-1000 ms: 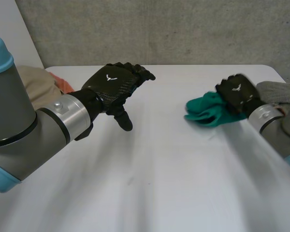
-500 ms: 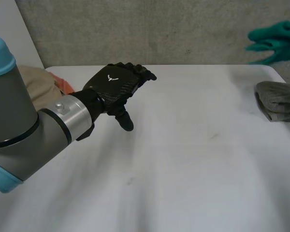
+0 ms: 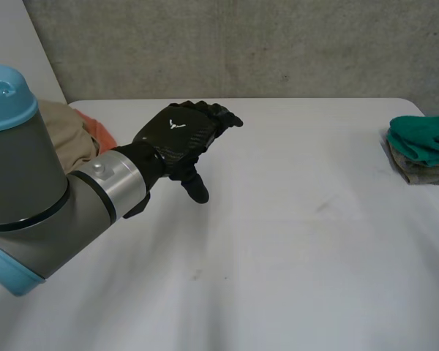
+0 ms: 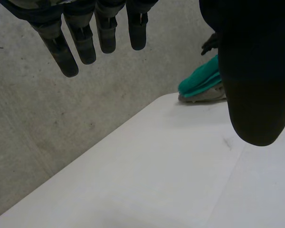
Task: Fold the laundry.
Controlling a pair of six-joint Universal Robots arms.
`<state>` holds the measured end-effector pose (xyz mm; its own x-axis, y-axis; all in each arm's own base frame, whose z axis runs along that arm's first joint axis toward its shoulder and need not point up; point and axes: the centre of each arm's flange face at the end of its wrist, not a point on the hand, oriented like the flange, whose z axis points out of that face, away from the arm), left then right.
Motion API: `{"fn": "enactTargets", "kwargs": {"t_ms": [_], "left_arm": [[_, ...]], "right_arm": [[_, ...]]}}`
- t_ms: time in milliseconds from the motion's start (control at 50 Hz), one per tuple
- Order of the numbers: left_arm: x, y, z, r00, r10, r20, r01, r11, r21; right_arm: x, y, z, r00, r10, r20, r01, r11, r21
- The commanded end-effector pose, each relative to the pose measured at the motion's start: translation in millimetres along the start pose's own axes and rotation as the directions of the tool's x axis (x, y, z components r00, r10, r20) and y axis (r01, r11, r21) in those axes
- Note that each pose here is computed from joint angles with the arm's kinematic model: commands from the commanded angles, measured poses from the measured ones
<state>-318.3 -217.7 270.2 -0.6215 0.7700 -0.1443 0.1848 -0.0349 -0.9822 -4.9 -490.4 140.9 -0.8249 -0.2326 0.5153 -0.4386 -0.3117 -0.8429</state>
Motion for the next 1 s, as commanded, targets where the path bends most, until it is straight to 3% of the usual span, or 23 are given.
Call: {"fn": "enactTargets", "kwargs": {"t_ms": [20,100,180,200,260,280,380,400,460,480,520,540,580,660,700,760,780,860,1000], "left_arm": [[2.9,-0.8,-0.5,1.000,-0.001,-0.007,0.001,1.000,0.002],[3.4,-2.4,-1.3,1.000,0.001,-0.008,-0.001,1.000,0.006],[3.1,-5.0,-1.7,1.000,0.004,-0.006,-0.004,1.000,0.015],[2.5,-5.4,-1.9,1.000,0.004,-0.005,-0.004,1.000,0.016],[-0.1,-7.9,-1.5,1.000,0.007,0.005,-0.007,1.000,0.026],[-2.0,-8.5,-0.9,1.000,0.009,0.014,-0.009,0.999,0.030],[-30.2,-15.2,5.1,0.987,0.026,0.160,-0.041,0.995,0.092],[-51.4,-16.9,6.9,0.968,0.038,0.249,-0.069,0.991,0.113],[-89.9,-21.1,8.1,0.925,0.044,0.379,-0.111,0.982,0.156],[-119.3,-22.9,7.9,0.892,0.050,0.449,-0.144,0.974,0.177],[-151.2,-19.2,5.6,0.855,0.055,0.516,-0.167,0.971,0.172],[-182.1,-5.4,3.2,0.821,0.056,0.568,-0.163,0.977,0.139],[-210.4,14.7,2.3,0.794,0.060,0.605,-0.144,0.985,0.091],[-259.0,61.8,0.9,0.766,0.120,0.631,-0.122,0.992,-0.041],[-276.3,95.0,1.9,0.758,0.204,0.619,-0.140,0.979,-0.150],[-289.9,125.0,2.3,0.738,0.303,0.602,-0.178,0.949,-0.260],[-296.4,139.9,3.8,0.722,0.371,0.584,-0.216,0.923,-0.320],[-312.4,171.9,6.4,0.669,0.493,0.556,-0.278,0.860,-0.428],[-311.3,181.9,14.4,0.668,0.463,0.583,-0.271,0.880,-0.389]], "right_arm": [[44.7,-39.6,-11.9,0.985,-0.058,-0.161,0.032,0.987,-0.158],[76.2,-59.9,-19.2,0.951,-0.188,-0.245,0.111,0.948,-0.298],[105.5,-84.2,-21.4,0.857,-0.383,-0.345,0.223,0.878,-0.423],[119.6,-102.9,-22.4,0.799,-0.443,-0.407,0.256,0.863,-0.436],[121.0,-130.8,-15.8,0.755,-0.450,-0.476,0.287,0.881,-0.377],[98.4,-155.5,-3.3,0.781,-0.392,-0.487,0.295,0.918,-0.265],[31.0,-216.4,2.7,0.912,-0.138,-0.387,0.177,0.982,0.067],[21.9,-224.5,-1.3,0.930,-0.099,-0.353,0.146,0.983,0.110],[-16.1,-248.4,-21.7,0.981,0.030,-0.192,0.016,0.972,0.235],[-27.2,-253.0,-26.9,0.988,0.052,-0.147,-0.013,0.967,0.256],[-65.3,-262.1,-41.5,0.994,0.112,-0.016,-0.102,0.952,0.289],[-76.4,-262.9,-45.5,0.992,0.123,0.017,-0.123,0.949,0.289],[-115.8,-264.6,-58.5,0.983,0.147,0.114,-0.173,0.946,0.275],[-162.2,-261.1,-78.0,0.964,0.144,0.221,-0.194,0.955,0.223],[-170.3,-255.4,-83.2,0.963,0.133,0.235,-0.181,0.963,0.198],[-182.8,-239.9,-89.4,0.959,0.121,0.256,-0.160,0.978,0.135],[-186.0,-235.9,-90.6,0.957,0.119,0.264,-0.155,0.981,0.117],[-194.3,-215.7,-92.3,0.954,0.108,0.279,-0.123,0.992,0.038],[-199.1,-204.2,-95.5,0.953,0.076,0.294,-0.075,0.997,-0.015]]}}
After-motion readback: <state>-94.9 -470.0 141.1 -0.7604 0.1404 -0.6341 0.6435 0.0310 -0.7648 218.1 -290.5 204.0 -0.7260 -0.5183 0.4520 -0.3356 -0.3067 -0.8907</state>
